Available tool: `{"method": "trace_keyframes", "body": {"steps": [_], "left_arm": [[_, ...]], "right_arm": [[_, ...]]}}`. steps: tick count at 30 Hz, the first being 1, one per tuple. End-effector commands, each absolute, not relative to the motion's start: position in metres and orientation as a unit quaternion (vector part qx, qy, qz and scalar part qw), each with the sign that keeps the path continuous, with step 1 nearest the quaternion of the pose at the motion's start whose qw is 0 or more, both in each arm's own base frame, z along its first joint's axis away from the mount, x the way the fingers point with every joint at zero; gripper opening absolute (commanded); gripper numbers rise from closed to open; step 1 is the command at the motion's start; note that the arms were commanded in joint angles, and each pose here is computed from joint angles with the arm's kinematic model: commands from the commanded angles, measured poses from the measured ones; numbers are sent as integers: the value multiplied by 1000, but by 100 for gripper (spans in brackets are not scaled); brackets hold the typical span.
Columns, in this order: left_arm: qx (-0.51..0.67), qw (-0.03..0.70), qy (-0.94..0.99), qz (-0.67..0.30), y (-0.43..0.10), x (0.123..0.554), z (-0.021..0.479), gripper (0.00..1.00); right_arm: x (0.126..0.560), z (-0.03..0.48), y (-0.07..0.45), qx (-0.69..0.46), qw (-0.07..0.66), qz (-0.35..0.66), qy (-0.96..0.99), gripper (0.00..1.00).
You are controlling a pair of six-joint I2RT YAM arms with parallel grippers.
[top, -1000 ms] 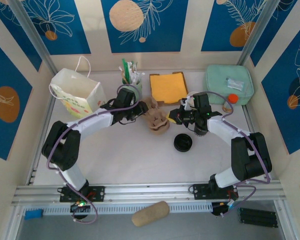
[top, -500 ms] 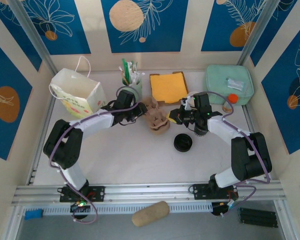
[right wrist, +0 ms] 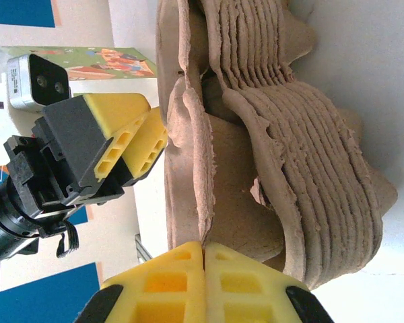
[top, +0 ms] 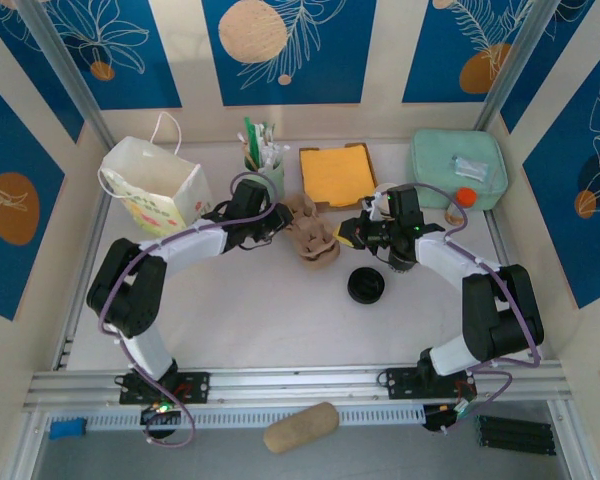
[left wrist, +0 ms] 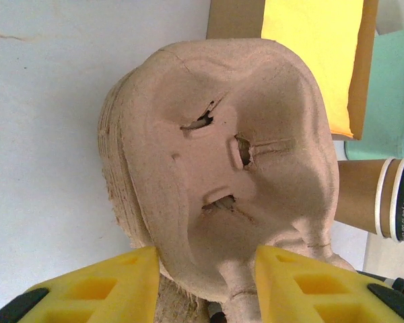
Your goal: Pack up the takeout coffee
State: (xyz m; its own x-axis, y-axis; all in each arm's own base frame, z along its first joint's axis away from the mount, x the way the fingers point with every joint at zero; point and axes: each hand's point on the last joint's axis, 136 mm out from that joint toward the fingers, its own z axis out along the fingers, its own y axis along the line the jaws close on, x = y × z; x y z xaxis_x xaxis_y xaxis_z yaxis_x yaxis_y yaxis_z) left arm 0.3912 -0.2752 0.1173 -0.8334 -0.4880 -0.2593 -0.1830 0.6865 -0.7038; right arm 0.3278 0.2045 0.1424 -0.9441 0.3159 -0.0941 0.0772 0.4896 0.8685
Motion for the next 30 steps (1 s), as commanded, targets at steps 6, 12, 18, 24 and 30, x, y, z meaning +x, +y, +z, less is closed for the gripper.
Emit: {"method": "trace_keyframes", "body": {"steps": [6, 12, 18, 24, 30], "left_arm": [[-197, 233, 878, -369, -276, 404, 120, 32], [-198, 247, 869, -381, -276, 407, 121, 21], [-195, 255, 863, -390, -278, 409, 121, 12], [-186, 263, 859, -398, -280, 409, 128, 0], [-183, 266, 852, -413, -282, 408, 137, 0]], "right_arm": [[323, 133, 203, 113, 108, 493, 856, 0], [322, 129, 203, 116, 104, 492, 857, 0], [320, 125, 202, 119, 100, 491, 857, 0], [321, 124, 202, 120, 98, 490, 857, 0], [321, 124, 202, 120, 97, 488, 859, 0]]}}
